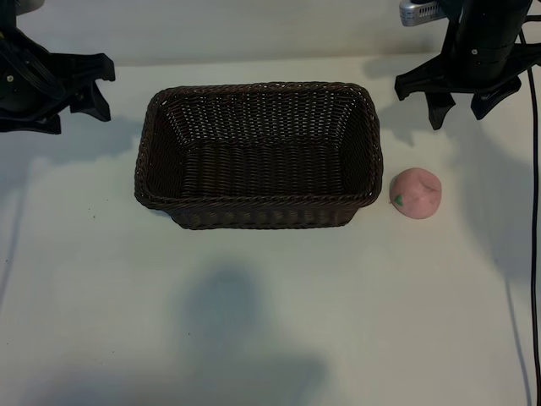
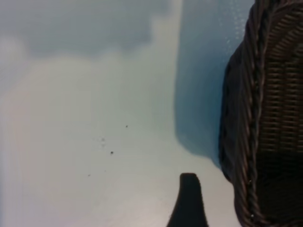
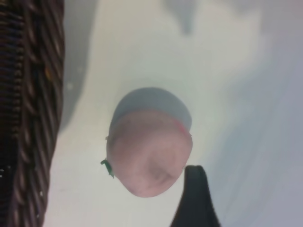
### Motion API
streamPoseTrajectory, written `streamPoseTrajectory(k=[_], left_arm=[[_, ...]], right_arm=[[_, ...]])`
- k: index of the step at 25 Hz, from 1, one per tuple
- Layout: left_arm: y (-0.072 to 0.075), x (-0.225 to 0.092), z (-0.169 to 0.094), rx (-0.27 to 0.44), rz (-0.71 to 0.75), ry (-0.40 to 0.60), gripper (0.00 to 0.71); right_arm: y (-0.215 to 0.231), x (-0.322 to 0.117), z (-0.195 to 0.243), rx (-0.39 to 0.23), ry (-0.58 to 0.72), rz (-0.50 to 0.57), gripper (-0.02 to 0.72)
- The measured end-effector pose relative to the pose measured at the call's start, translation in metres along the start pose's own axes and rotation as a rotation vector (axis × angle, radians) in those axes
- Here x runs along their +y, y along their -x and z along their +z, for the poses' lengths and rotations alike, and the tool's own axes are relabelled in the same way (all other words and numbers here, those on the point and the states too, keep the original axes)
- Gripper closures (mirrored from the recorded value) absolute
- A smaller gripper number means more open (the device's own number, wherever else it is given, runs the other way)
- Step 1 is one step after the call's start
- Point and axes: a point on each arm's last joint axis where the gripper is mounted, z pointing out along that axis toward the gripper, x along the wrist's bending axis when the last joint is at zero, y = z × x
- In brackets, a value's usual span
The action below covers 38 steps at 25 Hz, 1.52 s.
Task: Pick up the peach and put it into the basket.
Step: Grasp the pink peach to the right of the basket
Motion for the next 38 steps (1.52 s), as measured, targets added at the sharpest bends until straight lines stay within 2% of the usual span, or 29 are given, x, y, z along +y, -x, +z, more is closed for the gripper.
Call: streamPoseTrajectory(k=[6,10,19,25,28,34,38], left_arm=[[0.005,0.005,0.0,-0.052,-0.043,0.051,0.156],[0.005,0.006,0.0,-0.059,-0.05,0.065,0.156],[0.005,0.005,0.0,-0.058,-0.05,0.058,0.156],[0.005,0.005,0.0,-0.057,-0.05,0.051,0.156],[0.005,0.005,0.0,-0.057,-0.05,0.049,0.156],[0.005,0.004,0.0,-0.057,-0.05,0.047,0.156],[0.005,0.004,0.0,-0.057,-0.05,0.047,0.155]], right_arm=[[-0.003,0.001,0.0,0.033,0.005,0.012,0.177],[-0.004,0.0,0.003,0.04,0.007,0.015,0.177],[-0.003,-0.026,0.055,0.035,-0.042,0.013,0.176],[-0.005,-0.041,0.079,0.057,-0.04,0.031,0.176],[-0.007,-0.043,0.083,0.084,-0.025,0.047,0.176],[-0.016,-0.042,0.084,0.182,-0.006,0.058,0.176],[-0.017,-0.042,0.084,0.194,-0.003,0.055,0.206]])
